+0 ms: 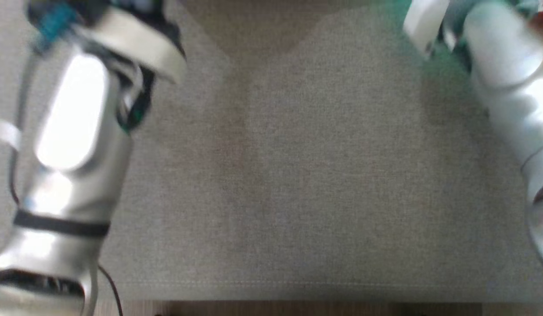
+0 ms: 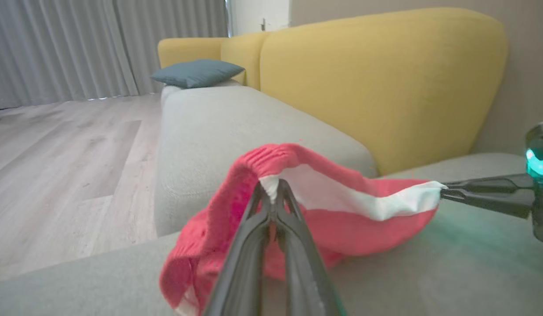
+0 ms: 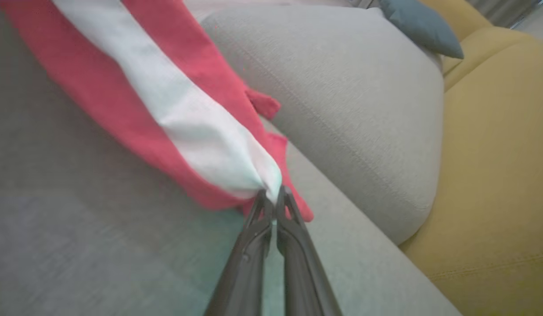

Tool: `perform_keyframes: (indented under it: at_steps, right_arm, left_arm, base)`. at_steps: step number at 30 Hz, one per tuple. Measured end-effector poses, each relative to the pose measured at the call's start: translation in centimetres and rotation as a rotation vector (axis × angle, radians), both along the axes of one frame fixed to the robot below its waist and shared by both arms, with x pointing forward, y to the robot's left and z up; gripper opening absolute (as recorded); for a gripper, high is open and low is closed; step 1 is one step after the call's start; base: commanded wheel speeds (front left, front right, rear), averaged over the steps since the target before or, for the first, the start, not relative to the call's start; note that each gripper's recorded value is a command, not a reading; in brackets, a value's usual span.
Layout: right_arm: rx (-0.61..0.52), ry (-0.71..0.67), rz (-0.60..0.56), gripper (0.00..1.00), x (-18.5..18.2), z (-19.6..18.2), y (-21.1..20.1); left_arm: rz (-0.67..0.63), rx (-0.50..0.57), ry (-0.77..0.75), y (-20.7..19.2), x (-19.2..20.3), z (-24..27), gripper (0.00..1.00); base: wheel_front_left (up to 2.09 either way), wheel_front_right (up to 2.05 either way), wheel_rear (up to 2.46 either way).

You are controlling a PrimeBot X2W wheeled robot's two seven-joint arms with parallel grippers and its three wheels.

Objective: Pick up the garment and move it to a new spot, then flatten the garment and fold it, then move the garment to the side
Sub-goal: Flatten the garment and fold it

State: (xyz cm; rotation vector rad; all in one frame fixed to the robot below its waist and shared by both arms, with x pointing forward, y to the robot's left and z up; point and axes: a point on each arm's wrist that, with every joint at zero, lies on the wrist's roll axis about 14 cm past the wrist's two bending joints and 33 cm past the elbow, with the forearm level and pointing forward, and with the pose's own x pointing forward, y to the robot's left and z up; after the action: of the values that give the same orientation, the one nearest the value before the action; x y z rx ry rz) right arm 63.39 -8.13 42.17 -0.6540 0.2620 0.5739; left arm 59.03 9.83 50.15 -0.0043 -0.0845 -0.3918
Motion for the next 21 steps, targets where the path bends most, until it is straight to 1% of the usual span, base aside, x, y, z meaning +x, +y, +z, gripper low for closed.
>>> perform_keyframes:
  at_steps: [4,7,9,13,16,17,21]
  right_arm:
    - [-0.032,0.064,0.022,0.00,-3.4,-1.8,-0.3]
    - [-0.105,0.096,0.050,0.00,-5.6,-2.6,-1.3]
    - [-0.141,0.108,0.059,0.00,-6.7,-2.5,-2.0]
    - [-0.187,0.142,0.053,0.00,-8.4,-1.9,-3.6]
    - [-0.168,0.181,0.043,0.00,-9.9,-1.3,-4.1]
    - [-0.154,0.204,0.033,0.00,-10.7,-0.7,-4.4]
    - [-0.145,0.221,0.029,0.00,-12.2,1.1,-5.2]
  left_arm:
    - [-0.055,0.041,0.045,-0.5,-3.6,-1.4,0.00]
    - [-0.095,0.091,0.076,-0.5,-6.1,-2.4,0.00]
    - [-0.116,0.110,0.081,-0.6,-7.5,-2.5,0.00]
    - [-0.127,0.113,0.090,-0.6,-9.5,-2.2,0.00]
    - [-0.143,0.128,0.095,-0.7,-10.9,-2.1,0.00]
    - [-0.165,0.147,0.103,-0.9,-12.1,-2.4,0.00]
    - [-0.210,0.157,0.125,-1.6,-14.7,-2.9,0.00]
  base:
    - [0.00,0.00,0.00]
    - [0.00,0.00,0.00]
    - [0.00,0.00,0.00]
    - [0.00,0.00,0.00]
    - [0.00,0.00,0.00]
    - [0.00,0.00,0.00]
    - [0.00,0.00,0.00]
